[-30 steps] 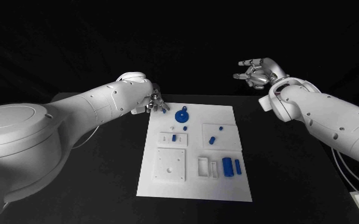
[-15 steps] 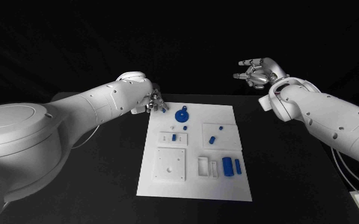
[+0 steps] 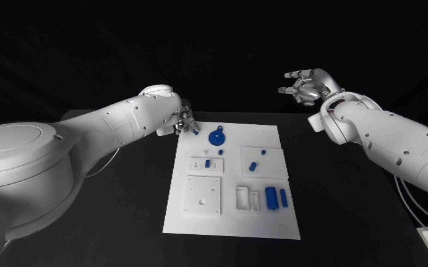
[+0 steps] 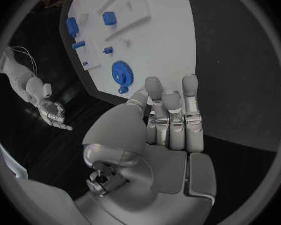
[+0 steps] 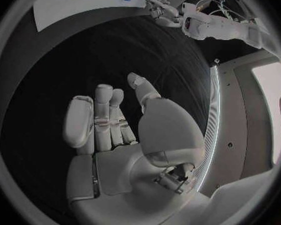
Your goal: Assemble the parts on the task board
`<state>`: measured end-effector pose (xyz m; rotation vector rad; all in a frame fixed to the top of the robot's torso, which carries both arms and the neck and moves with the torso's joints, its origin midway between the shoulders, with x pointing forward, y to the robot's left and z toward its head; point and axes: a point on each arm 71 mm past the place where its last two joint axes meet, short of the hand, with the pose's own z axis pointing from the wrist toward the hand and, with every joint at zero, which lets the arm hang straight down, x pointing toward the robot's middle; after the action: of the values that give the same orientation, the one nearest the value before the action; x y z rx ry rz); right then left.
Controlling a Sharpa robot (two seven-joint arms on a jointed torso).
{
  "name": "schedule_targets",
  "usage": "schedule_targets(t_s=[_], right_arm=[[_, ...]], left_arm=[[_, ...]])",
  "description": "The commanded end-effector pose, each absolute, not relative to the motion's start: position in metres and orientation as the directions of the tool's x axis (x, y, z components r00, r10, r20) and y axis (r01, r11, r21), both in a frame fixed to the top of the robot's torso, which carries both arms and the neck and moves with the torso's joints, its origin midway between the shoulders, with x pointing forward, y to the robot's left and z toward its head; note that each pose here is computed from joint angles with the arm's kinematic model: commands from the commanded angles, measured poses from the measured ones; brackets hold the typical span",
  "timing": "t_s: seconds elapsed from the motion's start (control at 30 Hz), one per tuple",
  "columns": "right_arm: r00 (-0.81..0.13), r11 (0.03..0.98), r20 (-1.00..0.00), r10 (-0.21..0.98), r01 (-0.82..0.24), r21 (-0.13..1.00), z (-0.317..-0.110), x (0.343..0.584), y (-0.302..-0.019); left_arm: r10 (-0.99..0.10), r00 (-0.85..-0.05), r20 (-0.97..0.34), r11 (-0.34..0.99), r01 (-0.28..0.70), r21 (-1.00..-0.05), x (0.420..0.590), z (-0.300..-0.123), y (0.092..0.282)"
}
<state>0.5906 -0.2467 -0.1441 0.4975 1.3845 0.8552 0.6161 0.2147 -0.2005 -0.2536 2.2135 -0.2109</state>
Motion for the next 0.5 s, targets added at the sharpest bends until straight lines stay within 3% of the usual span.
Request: schedule_targets(t_s=[0.03,0.27,0.5], right_arm=[[-0.045,0.621,-0.647,0.762,-0.237,0.747,-0.144,0.591,-0.245],[-0.045,0.622,-0.647,0.761,-0.235,0.747,-0.144,0.591,-0.246],[-0.039,0.626,-0.65,0.759,-0.229,0.745,-0.144,0.59,-0.252]], left_arm=[[-0.262,-0.612,-0.746,0.962,-0.101,-0.255,0.615,-0.202,0.213],[-0.315,-0.583,-0.749,0.946,-0.13,-0.297,0.613,-0.2,0.219],[-0.437,-0.544,-0.717,0.895,-0.185,-0.405,0.603,-0.196,0.226]])
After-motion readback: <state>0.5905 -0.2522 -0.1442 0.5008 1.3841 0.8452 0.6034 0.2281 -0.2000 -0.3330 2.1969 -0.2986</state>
